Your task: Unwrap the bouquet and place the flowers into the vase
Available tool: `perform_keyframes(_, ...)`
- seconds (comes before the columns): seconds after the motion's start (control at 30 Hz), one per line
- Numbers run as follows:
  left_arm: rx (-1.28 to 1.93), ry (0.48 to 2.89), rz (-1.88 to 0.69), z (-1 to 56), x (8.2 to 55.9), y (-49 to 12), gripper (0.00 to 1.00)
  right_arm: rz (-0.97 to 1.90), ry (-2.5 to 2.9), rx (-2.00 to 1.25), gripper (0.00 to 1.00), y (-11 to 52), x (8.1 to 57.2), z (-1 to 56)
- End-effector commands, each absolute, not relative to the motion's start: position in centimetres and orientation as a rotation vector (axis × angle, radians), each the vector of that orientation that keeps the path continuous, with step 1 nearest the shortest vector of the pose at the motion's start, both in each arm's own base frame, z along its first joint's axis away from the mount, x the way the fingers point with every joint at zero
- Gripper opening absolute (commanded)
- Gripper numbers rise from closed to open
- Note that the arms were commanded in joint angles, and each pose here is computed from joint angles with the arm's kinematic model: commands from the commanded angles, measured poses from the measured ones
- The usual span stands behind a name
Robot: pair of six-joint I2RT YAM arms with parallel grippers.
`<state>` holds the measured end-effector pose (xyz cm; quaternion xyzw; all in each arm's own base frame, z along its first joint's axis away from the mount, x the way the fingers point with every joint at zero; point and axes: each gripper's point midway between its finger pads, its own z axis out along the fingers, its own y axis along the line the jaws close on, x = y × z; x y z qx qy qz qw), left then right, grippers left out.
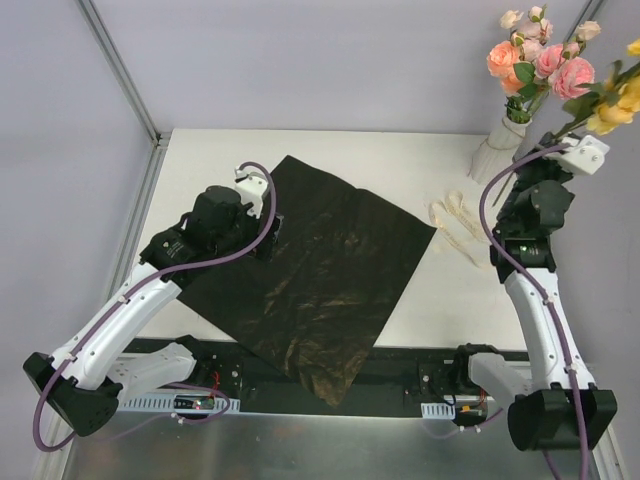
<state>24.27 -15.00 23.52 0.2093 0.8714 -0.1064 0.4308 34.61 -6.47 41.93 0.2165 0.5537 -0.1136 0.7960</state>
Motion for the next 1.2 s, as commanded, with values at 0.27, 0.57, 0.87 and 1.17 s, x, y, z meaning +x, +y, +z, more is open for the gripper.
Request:
perform_keyframes(0.27, 0.516, 2.156, -0.241, 23.4, 24.5, -14.8, 0.99, -0.227, 0.788, 0.355, 0.00, -12.1, 35.8, 51.9)
perform_keyframes(0.57, 0.505, 2.172, -0.199, 22.8, 25.0, -14.4, 0.99, -0.177, 0.686, 0.344, 0.00, -14.0, 39.9, 55.3)
perform_keyframes(0.87, 0.473, 2.126, -0.123, 23.8, 25.1, -12.8, 0.99, -0.103, 0.660, 0.346, 0.00, -15.7, 44.9, 55.2)
perform_keyframes(1.17, 0.467, 2.117, -0.121, 24.0, 25.2, -12.8, 0.99, -0.016, 0.691, 0.373, 0.00, -16.0, 48.4, 52.5)
